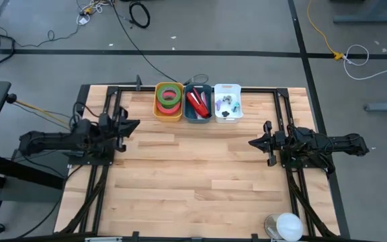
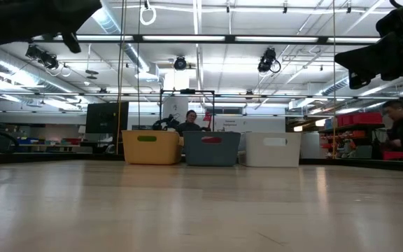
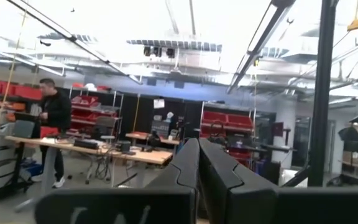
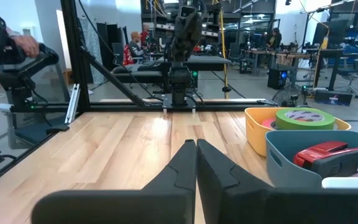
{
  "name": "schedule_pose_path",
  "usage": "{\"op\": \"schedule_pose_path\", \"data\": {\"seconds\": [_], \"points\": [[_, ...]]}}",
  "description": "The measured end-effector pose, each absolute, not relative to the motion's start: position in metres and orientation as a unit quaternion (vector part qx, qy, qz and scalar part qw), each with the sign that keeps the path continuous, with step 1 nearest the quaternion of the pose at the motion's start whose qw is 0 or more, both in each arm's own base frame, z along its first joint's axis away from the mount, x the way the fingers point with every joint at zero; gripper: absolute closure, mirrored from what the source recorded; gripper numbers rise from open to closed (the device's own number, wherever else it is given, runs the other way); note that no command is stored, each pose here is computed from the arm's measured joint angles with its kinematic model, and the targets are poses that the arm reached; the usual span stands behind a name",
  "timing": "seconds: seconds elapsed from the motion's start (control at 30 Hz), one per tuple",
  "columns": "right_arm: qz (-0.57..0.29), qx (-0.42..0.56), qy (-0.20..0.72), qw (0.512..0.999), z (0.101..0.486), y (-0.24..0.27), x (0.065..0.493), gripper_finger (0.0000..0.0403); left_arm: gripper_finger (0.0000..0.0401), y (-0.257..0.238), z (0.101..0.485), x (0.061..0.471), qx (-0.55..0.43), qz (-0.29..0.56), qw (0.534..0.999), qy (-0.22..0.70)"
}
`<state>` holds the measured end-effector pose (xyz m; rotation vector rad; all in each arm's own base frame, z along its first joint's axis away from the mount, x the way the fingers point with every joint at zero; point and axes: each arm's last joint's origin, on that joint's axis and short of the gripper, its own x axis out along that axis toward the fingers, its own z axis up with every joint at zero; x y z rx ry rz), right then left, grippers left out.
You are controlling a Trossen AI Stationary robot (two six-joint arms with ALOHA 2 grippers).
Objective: Pick and place Stapler, Stapler remover, tape
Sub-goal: Return to Home Position
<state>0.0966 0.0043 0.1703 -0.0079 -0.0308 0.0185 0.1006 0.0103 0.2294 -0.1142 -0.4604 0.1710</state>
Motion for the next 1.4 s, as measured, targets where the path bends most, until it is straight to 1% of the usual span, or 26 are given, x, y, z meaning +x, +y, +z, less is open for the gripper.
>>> {"op": "schedule_pose_path", "data": {"seconds": [0.17,0.27,0.6,0.7,1.13,1.4], "points": [[0.009,-0.004,-0.015,1.0,0.17,0.004,0.097,0.0387,0.0389,0.01,0.216,0.093,-0.057,0.08,0.965,-0.245],[0.009,-0.004,-0.015,1.0,0.17,0.004,0.097,0.0387,0.0389,0.008,0.211,0.091,-0.052,0.063,0.968,-0.239],[0.009,-0.004,-0.015,1.0,0.17,0.004,0.097,0.0387,0.0389,0.005,0.196,0.092,-0.048,0.004,0.986,-0.157],[0.009,-0.004,-0.015,1.0,0.17,0.004,0.097,0.0387,0.0389,0.004,0.19,0.094,-0.066,0.0,0.99,-0.126],[0.009,-0.004,-0.015,1.0,0.17,0.004,0.097,0.0387,0.0389,0.002,0.174,0.097,-0.075,-0.015,0.996,-0.04],[0.009,-0.004,-0.015,1.0,0.17,0.004,0.097,0.0387,0.0389,0.002,0.169,0.097,-0.072,-0.012,0.997,-0.016]]}}
